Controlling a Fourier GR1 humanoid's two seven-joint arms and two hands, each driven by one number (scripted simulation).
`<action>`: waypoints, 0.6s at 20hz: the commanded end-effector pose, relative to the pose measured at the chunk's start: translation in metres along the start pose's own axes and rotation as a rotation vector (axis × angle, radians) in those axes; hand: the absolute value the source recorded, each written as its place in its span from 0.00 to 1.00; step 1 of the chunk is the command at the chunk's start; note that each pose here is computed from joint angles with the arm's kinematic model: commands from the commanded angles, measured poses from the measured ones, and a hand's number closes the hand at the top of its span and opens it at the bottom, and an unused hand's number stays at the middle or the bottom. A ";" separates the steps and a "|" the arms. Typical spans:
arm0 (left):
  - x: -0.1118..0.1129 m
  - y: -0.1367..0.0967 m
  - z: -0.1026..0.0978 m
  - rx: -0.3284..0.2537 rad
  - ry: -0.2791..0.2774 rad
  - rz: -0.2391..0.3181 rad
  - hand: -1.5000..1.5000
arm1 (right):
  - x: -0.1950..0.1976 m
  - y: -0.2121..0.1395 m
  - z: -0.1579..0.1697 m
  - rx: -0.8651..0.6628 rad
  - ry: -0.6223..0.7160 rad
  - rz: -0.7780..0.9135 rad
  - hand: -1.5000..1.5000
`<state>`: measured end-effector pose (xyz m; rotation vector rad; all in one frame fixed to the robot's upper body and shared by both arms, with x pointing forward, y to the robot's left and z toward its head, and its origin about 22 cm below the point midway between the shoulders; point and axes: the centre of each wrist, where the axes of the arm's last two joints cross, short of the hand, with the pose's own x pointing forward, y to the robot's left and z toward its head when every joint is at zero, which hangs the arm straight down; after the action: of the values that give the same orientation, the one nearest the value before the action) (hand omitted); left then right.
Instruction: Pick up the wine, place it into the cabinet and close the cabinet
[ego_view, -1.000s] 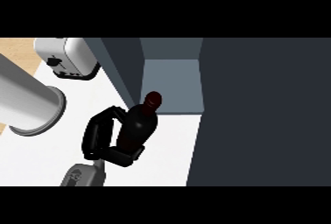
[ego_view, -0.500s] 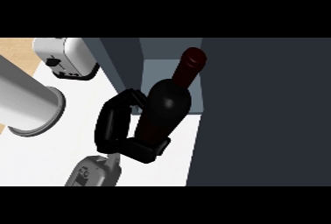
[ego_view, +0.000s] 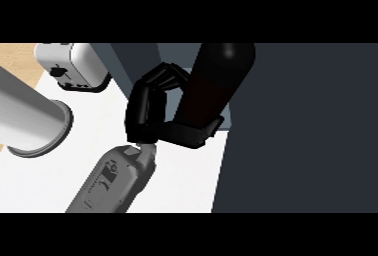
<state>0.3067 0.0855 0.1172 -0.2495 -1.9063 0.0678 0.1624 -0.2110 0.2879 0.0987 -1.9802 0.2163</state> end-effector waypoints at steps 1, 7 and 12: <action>-0.002 -0.006 -0.016 0.029 -0.028 -0.033 1.00 | 0.008 0.003 0.009 0.074 -0.007 -0.049 0.00; -0.009 -0.005 -0.031 0.022 -0.012 -0.053 1.00 | -0.002 -0.002 0.022 0.070 -0.014 -0.038 0.00; -0.026 -0.013 -0.043 0.032 -0.076 -0.217 1.00 | 0.004 -0.011 0.013 0.065 -0.023 -0.037 0.00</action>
<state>0.3416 0.0708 0.1099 -0.0891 -1.9604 0.0049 0.1643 -0.2169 0.2848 0.0809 -1.9738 0.2102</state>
